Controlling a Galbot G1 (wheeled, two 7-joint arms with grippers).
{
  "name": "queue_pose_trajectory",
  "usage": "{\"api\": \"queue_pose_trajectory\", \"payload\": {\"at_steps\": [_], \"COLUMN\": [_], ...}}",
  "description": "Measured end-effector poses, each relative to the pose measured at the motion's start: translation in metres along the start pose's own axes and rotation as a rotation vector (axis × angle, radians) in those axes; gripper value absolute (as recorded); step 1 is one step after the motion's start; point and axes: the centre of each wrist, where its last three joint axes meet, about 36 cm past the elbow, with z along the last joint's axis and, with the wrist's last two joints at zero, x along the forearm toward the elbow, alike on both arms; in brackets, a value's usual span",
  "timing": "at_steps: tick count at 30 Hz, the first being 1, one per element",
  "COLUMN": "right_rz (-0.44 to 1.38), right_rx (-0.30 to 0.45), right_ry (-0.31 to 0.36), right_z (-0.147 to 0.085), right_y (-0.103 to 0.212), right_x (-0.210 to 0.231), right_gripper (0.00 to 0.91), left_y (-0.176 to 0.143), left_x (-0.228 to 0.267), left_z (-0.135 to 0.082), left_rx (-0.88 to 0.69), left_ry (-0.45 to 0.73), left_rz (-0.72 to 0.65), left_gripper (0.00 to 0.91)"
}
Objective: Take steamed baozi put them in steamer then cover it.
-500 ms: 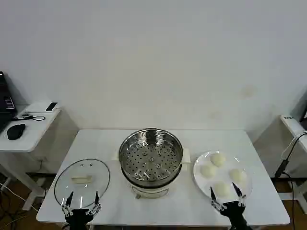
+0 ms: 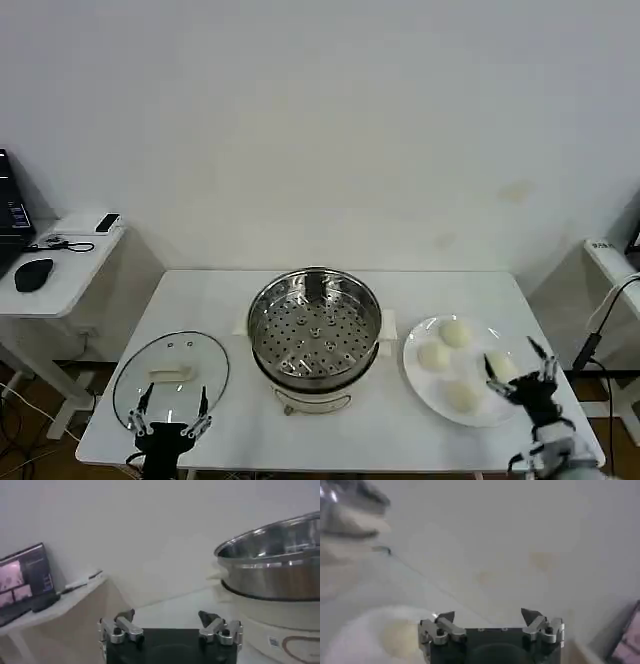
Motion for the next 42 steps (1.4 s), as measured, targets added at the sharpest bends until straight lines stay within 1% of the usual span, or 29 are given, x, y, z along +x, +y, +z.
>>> {"api": "queue_pose_trajectory", "payload": {"at_steps": [4, 9, 15, 19, 23, 29, 35, 42], "right_rz": [-0.086, -0.227, -0.419, -0.547, -0.677, -0.809, -0.893, -0.936], "right_rx": [0.149, 0.314, 0.470, 0.547, 0.598, 0.624, 0.626, 0.609], "right_ry": [0.061, 0.117, 0.148, 0.167, 0.196, 0.260, 0.316, 0.346], "right_z": [-0.001, -0.012, -0.037, -0.054, -0.067, -0.076, -0.075, -0.075], "right_y": [-0.035, -0.073, -0.105, -0.117, -0.121, -0.120, -0.109, -0.095], "right_x": [-0.026, -0.063, -0.114, -0.146, -0.174, -0.207, -0.230, -0.251], "right_gripper": [0.907, 0.907, 0.907, 0.907, 0.907, 0.907, 0.907, 0.907], "left_y": [-0.001, 0.001, 0.001, 0.002, 0.002, 0.002, 0.002, 0.005], "left_x": [0.002, 0.003, 0.005, 0.005, 0.003, 0.001, 0.002, 0.001], "left_z": [-0.004, -0.009, -0.015, -0.017, -0.022, -0.030, -0.031, -0.031], "left_rx": [-0.026, -0.057, -0.086, -0.102, -0.108, -0.103, -0.110, -0.121], "left_ry": [-0.014, -0.033, -0.049, -0.057, -0.070, -0.088, -0.089, -0.093], "left_rz": [0.005, 0.001, 0.004, 0.003, -0.004, -0.012, -0.013, -0.016], "left_gripper": [0.907, 0.907, 0.907, 0.907, 0.907, 0.907, 0.907, 0.907]}}
